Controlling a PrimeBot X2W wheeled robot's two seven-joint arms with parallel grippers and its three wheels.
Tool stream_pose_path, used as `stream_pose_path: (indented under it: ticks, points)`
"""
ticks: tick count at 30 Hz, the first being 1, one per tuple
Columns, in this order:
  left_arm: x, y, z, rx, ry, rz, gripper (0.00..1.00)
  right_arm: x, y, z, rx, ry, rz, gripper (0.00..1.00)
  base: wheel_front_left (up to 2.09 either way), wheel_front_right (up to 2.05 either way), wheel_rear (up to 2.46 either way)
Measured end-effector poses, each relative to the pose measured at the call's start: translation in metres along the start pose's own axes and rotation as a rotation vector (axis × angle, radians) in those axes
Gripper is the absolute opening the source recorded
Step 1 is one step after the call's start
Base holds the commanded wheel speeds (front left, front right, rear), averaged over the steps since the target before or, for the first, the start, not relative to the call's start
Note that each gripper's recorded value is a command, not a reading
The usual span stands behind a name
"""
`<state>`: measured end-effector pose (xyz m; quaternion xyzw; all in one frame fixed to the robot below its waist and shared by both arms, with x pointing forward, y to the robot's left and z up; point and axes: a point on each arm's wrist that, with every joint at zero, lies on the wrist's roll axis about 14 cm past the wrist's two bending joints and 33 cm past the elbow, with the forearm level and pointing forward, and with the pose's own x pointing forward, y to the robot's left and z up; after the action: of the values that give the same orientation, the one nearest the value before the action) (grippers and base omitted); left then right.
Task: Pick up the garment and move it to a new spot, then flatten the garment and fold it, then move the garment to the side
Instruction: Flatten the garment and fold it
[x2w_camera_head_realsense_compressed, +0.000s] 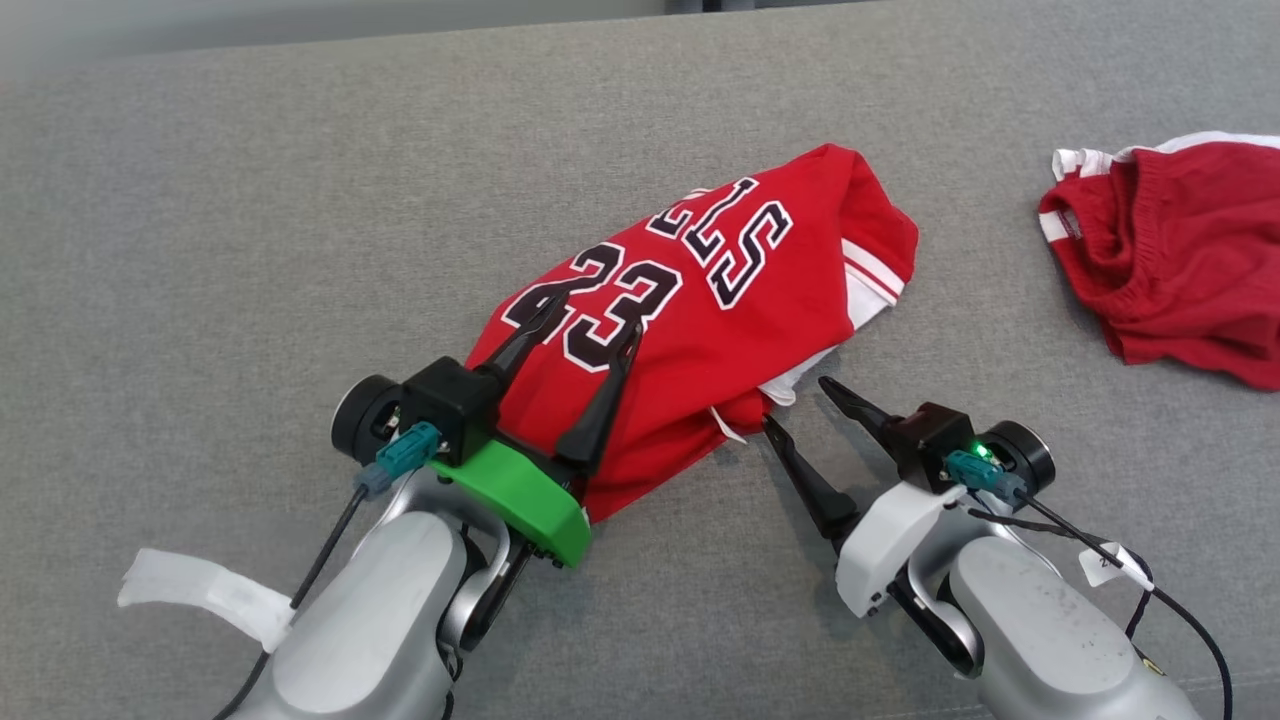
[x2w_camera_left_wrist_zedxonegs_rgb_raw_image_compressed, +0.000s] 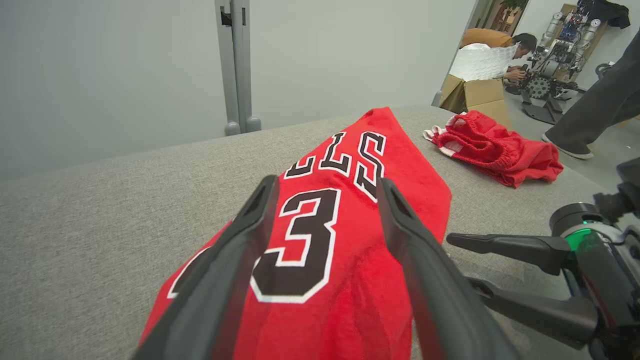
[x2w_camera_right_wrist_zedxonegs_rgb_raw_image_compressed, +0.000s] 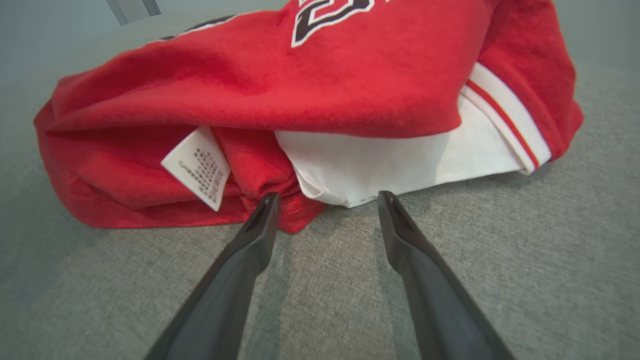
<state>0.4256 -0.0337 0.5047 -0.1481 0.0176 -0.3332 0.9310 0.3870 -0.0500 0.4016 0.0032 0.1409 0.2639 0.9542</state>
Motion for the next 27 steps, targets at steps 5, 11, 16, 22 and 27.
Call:
stream_pose_path:
  ticks: [5,11,16,22,27]
  points:
    - [-0.015,0.013,0.014,-0.026,-0.042,0.080,1.00,0.005,0.012,0.006,-0.039,-0.011,0.044,1.00,0.00,0.00,0.00]
    - [-0.032,0.021,0.029,-0.011,-0.082,0.129,1.00,0.008,0.020,0.001,-0.123,0.013,0.096,1.00,0.00,0.00,0.00]
    - [-0.042,0.027,0.031,-0.001,-0.088,0.162,1.00,0.008,0.018,-0.002,-0.137,0.025,0.090,1.00,0.00,0.00,0.00]
    - [-0.045,0.023,0.031,-0.019,-0.094,0.159,1.00,0.006,0.011,-0.005,-0.150,0.036,0.070,1.00,0.00,0.00,0.00]
    - [-0.045,0.021,0.032,-0.027,-0.104,0.154,1.00,0.005,0.000,-0.005,-0.159,0.038,0.040,1.00,0.00,0.00,0.00]
